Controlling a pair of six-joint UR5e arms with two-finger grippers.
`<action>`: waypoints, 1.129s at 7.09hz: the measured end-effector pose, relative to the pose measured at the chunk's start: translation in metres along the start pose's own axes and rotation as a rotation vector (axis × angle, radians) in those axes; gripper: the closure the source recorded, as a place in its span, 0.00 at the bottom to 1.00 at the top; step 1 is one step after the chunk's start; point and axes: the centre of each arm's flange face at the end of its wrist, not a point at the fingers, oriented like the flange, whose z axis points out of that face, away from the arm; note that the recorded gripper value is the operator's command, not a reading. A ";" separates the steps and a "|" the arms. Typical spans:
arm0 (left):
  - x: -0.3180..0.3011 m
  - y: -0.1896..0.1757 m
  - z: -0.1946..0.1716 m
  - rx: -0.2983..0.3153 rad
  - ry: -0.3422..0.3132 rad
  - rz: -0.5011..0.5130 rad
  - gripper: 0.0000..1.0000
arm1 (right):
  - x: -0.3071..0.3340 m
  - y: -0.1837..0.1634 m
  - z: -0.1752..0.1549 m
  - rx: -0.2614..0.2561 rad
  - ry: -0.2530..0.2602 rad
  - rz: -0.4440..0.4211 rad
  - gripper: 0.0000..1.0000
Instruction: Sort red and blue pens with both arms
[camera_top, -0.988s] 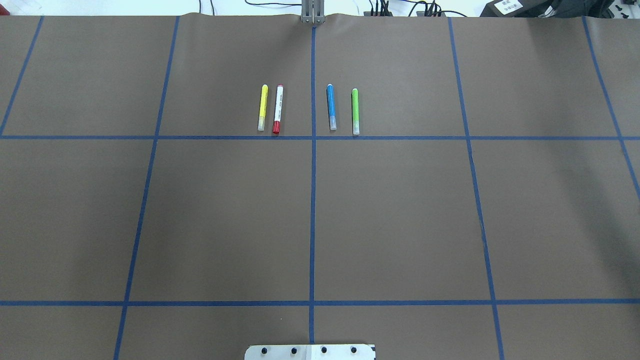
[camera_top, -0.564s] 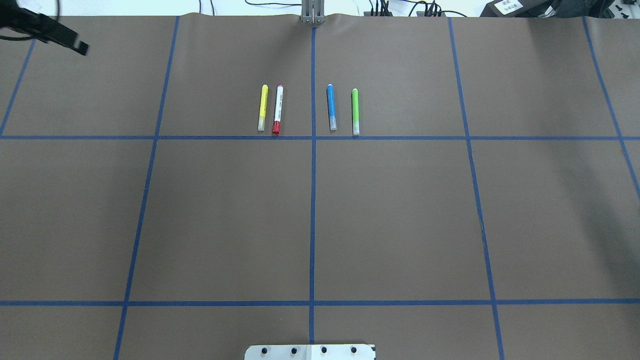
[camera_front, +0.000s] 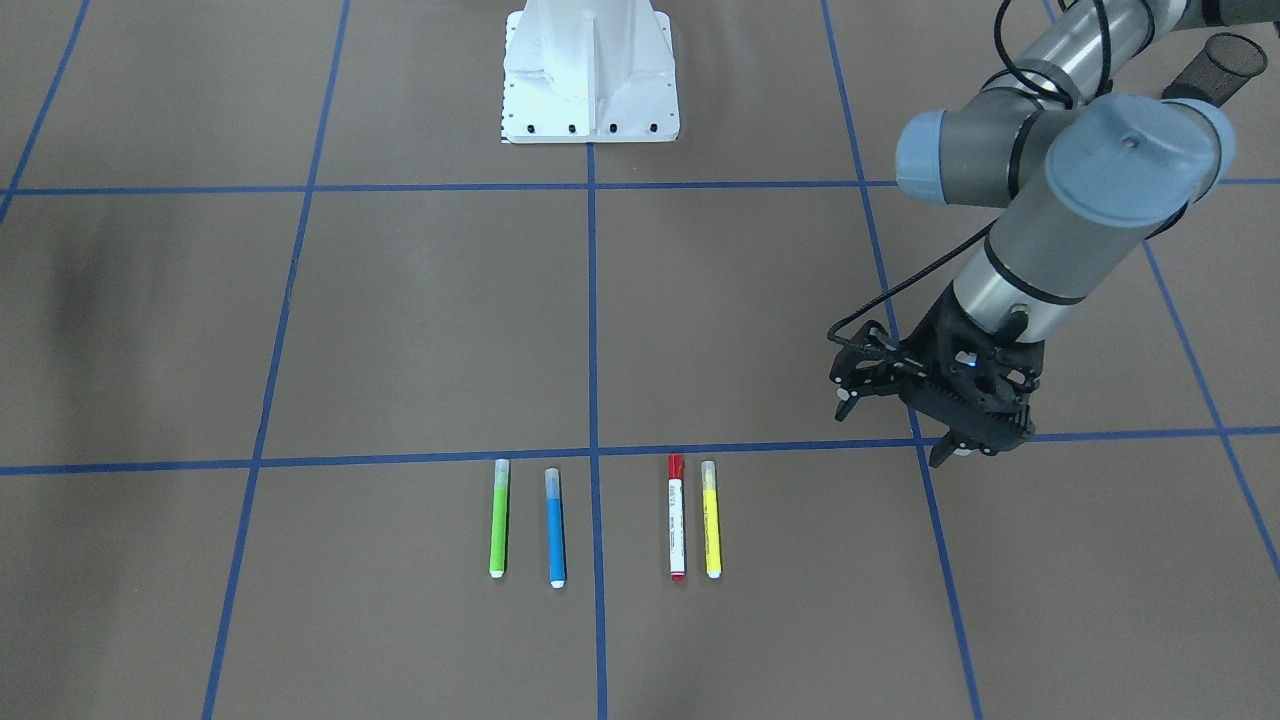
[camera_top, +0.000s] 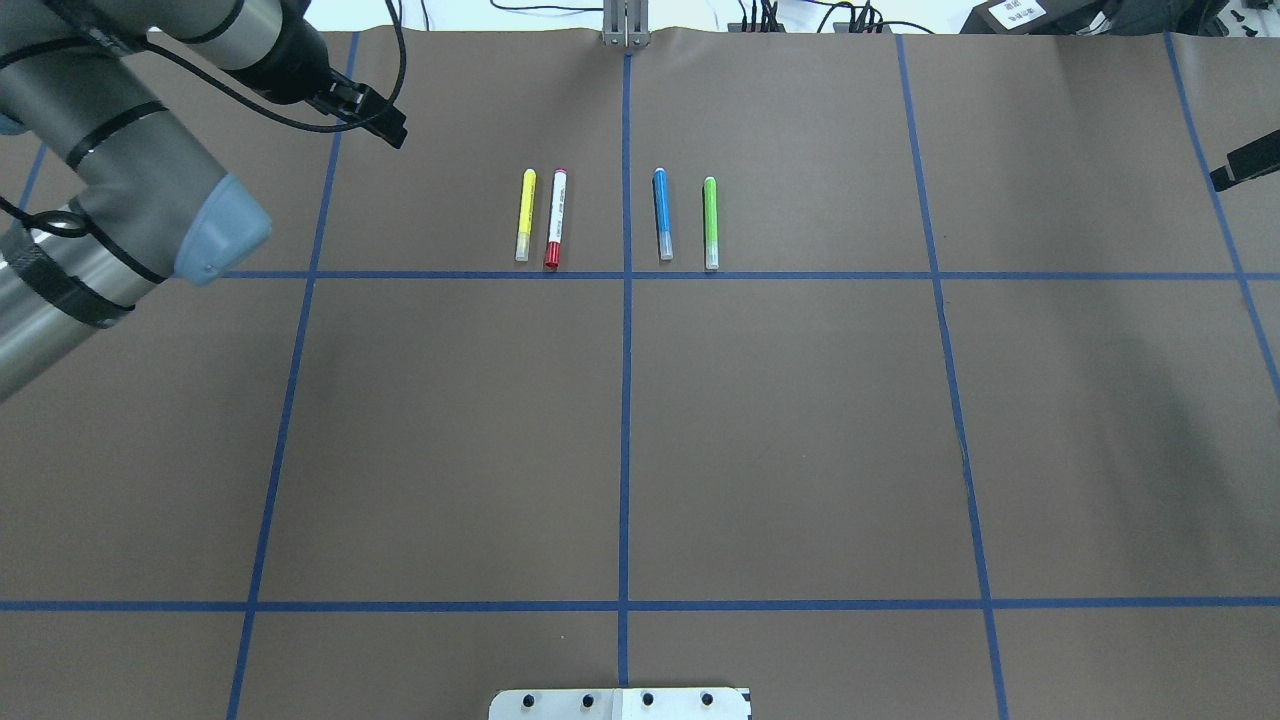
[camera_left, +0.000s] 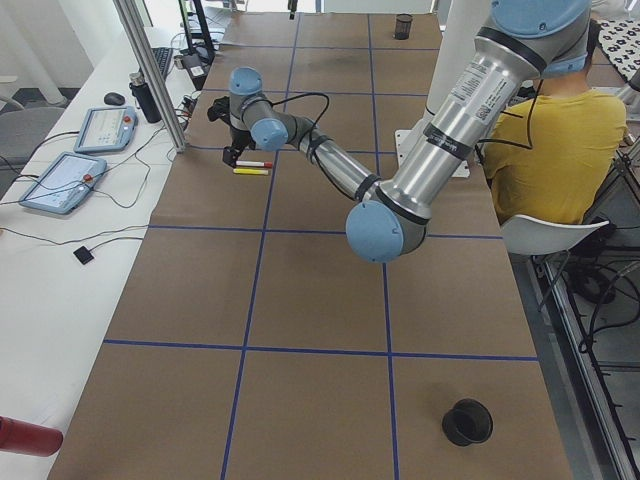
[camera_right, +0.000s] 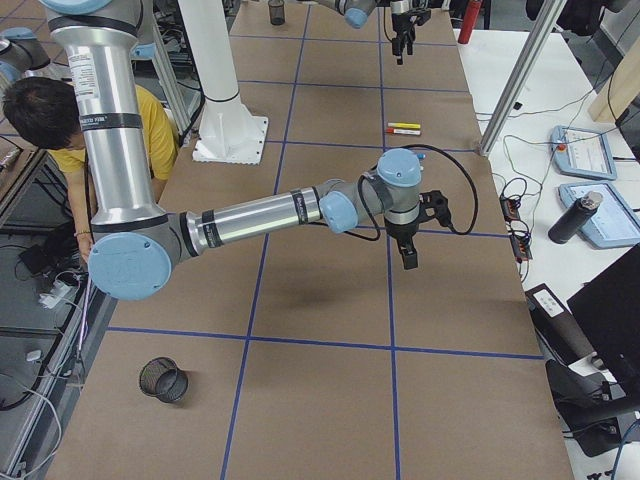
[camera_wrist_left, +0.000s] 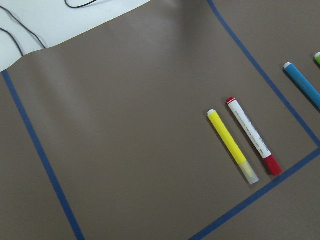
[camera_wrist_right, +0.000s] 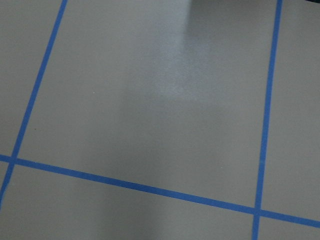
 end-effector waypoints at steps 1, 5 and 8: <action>0.027 -0.011 0.021 -0.011 0.002 -0.043 0.01 | -0.005 -0.005 0.003 -0.002 -0.003 -0.006 0.00; 0.132 0.007 0.106 -0.009 -0.041 -0.329 0.10 | -0.007 -0.008 0.006 -0.005 -0.005 -0.009 0.00; 0.179 -0.007 0.148 -0.046 -0.075 -0.469 0.21 | -0.006 -0.007 0.008 -0.008 -0.005 -0.008 0.00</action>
